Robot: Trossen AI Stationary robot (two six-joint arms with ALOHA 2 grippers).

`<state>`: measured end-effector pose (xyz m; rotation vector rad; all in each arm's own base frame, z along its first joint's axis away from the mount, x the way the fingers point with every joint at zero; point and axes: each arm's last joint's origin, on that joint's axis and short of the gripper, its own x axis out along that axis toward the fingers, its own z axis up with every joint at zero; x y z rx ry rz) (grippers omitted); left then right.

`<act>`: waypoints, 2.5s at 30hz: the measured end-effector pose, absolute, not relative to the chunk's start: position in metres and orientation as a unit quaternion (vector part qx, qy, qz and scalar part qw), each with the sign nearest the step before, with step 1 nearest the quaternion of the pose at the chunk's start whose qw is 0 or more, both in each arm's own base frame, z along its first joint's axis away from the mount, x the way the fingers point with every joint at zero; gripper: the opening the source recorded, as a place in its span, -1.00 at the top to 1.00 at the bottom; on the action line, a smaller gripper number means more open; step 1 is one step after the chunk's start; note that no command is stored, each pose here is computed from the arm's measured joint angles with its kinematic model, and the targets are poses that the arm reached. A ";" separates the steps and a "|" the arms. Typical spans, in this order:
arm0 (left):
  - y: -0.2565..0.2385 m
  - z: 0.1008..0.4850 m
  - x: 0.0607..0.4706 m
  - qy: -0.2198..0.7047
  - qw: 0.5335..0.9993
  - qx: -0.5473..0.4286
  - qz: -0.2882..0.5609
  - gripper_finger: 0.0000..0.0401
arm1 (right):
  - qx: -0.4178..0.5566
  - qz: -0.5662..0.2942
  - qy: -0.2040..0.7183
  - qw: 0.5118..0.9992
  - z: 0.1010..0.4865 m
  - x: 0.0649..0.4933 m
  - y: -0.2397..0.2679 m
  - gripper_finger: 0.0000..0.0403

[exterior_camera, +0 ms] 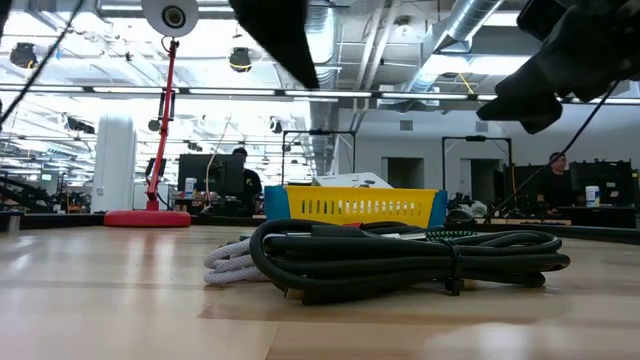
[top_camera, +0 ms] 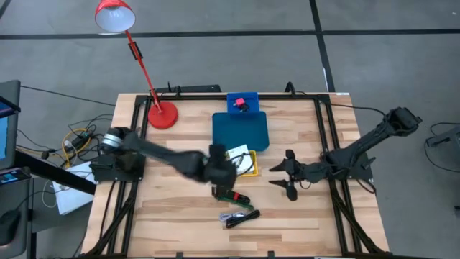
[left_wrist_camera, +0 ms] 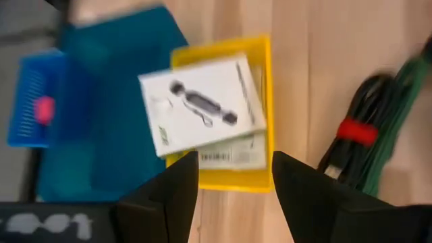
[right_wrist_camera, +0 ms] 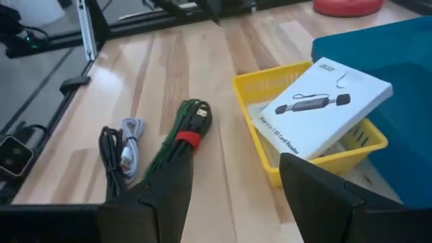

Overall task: Pick and place items into bin
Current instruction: Put the bottom black charger cable into the bottom blue basket

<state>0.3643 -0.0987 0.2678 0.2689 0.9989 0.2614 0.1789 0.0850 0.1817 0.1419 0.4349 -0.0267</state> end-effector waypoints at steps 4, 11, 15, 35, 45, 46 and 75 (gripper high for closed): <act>-0.127 0.282 0.330 0.370 0.906 0.129 0.161 0.11 | 0.078 -0.024 0.209 0.975 0.181 0.175 0.093 -0.06; -0.159 0.275 0.267 0.191 0.970 0.070 0.137 0.11 | 0.050 0.000 0.236 0.970 0.158 0.183 0.113 -0.06; -0.160 0.257 0.244 0.128 0.987 0.005 0.093 0.11 | 0.023 0.007 0.228 0.973 0.143 0.194 0.119 -0.06; -0.149 0.204 0.218 0.097 0.990 -0.053 0.087 0.11 | 0.044 0.145 0.337 0.929 0.109 0.232 0.148 -0.06; -0.150 0.203 0.218 0.104 0.990 -0.055 0.074 0.11 | 0.038 0.133 0.351 0.926 0.109 0.234 0.147 -0.06; -0.150 0.203 0.218 0.106 0.990 -0.056 0.069 0.11 | 0.041 0.125 0.358 0.924 0.107 0.233 0.146 -0.06; -0.156 0.202 0.218 0.130 0.988 -0.077 -0.028 0.11 | 0.064 0.098 0.345 0.931 0.117 0.233 0.164 -0.06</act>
